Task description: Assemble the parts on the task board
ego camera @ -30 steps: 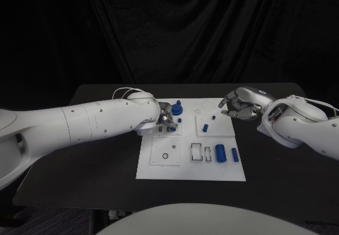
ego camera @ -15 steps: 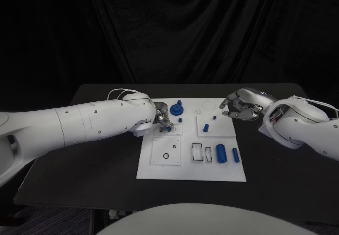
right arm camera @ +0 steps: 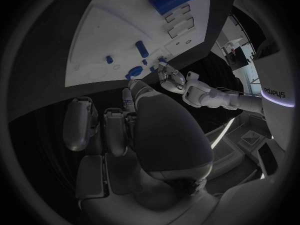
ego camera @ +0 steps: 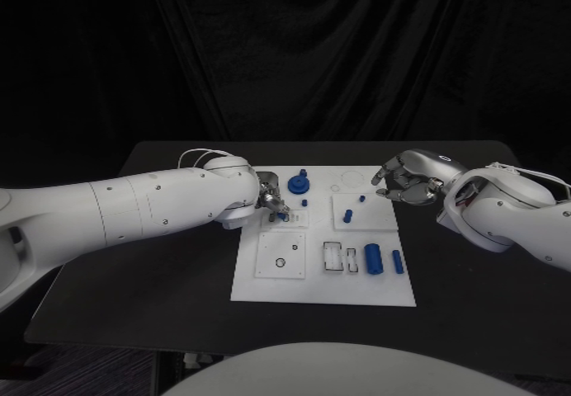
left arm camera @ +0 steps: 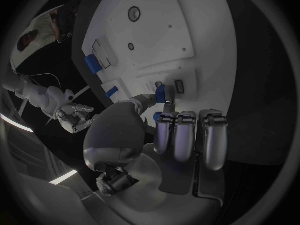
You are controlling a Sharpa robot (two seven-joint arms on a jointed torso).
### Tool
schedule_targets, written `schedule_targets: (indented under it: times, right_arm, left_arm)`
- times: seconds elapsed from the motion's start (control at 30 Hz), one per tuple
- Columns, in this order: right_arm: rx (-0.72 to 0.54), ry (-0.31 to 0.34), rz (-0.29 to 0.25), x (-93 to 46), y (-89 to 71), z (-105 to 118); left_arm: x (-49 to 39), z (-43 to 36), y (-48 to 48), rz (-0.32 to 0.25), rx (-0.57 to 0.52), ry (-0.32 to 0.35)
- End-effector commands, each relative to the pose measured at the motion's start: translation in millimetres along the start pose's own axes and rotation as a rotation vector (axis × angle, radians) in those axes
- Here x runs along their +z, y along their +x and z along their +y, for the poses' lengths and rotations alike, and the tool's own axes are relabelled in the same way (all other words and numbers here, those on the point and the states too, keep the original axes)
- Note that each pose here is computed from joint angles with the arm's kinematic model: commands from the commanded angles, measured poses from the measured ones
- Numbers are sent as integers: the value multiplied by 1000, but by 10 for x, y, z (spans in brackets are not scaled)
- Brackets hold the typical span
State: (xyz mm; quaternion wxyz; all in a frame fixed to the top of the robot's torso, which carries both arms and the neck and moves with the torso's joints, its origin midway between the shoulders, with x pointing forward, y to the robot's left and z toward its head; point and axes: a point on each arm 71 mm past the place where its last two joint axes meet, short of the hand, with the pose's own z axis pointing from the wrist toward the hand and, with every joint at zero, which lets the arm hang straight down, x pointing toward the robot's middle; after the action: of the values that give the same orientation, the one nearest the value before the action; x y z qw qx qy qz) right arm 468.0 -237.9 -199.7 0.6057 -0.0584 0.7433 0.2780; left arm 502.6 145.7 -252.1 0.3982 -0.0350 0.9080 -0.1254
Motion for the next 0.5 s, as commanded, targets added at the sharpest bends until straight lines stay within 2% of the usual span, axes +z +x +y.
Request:
schedule_targets:
  times: [0.03, 0.5]
  right_arm:
    - [-1, 24, 15, -3, 20, -22]
    - [0, 28, 25, 1, 37, -18]
  left_arm:
    - [0, -8, 11, 4, 2, 1]
    - [13, -51, 35, 2, -1, 24]
